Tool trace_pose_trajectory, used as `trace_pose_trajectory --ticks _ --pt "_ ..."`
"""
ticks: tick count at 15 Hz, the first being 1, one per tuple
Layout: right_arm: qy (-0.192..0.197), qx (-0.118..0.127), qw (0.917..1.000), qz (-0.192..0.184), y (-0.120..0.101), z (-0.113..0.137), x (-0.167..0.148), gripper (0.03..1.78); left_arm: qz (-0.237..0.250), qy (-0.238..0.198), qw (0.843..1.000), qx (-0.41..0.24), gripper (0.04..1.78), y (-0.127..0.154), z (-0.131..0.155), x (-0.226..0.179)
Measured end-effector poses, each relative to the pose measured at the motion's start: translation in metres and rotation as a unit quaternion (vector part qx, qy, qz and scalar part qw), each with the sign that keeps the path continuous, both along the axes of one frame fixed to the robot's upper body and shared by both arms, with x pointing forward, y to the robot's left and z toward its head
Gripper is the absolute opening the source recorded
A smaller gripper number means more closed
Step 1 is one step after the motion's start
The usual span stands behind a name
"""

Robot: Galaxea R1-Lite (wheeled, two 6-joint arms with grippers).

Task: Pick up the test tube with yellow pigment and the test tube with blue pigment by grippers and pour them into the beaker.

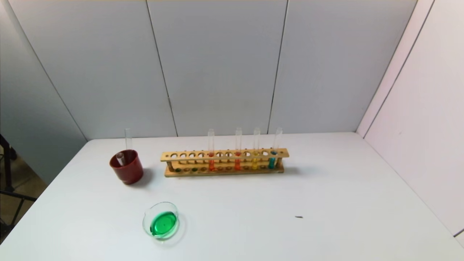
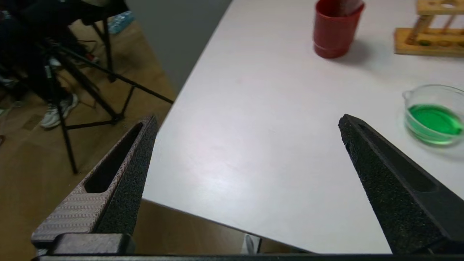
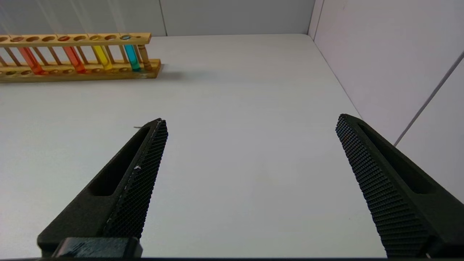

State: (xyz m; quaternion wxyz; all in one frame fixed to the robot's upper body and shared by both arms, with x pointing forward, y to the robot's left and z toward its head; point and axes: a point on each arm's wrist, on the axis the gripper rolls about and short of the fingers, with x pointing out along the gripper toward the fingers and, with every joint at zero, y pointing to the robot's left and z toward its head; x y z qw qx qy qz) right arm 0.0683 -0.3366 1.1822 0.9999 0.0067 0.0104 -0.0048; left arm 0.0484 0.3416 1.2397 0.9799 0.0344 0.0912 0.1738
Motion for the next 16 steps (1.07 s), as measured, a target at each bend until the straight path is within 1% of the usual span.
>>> trace_pose_trajectory --ticks 3,6,7,8,10,13,16 --pt "0.000 0.000 1.0000 0.000 0.000 0.000 0.000 1.70 -0.072 -0.013 0.997 -0.017 1.75 -0.004 -0.029 0.002" --pt "0.000 0.000 1.0000 0.000 0.000 0.000 0.000 1.70 -0.131 -0.059 0.989 -0.021 1.75 -0.006 -0.042 0.011" --pt "0.000 0.000 1.0000 0.000 0.000 0.000 0.000 1.70 -0.150 -0.066 0.986 -0.024 1.75 -0.007 -0.045 0.013" --pt "0.000 0.000 1.0000 0.000 0.000 0.000 0.000 1.70 -0.168 -0.060 0.984 -0.027 1.75 -0.008 -0.050 0.014" --pt "0.000 0.000 1.0000 0.000 0.000 0.000 0.000 1.70 -0.176 -0.060 0.982 -0.028 1.75 -0.008 -0.054 0.016" --pt "0.000 0.000 1.0000 0.000 0.000 0.000 0.000 1.70 -0.176 -0.059 0.982 -0.032 1.75 -0.008 -0.056 0.017" --pt "0.000 0.000 1.0000 0.000 0.000 0.000 0.000 1.70 -0.173 -0.068 0.982 -0.044 1.75 -0.008 -0.056 0.017"
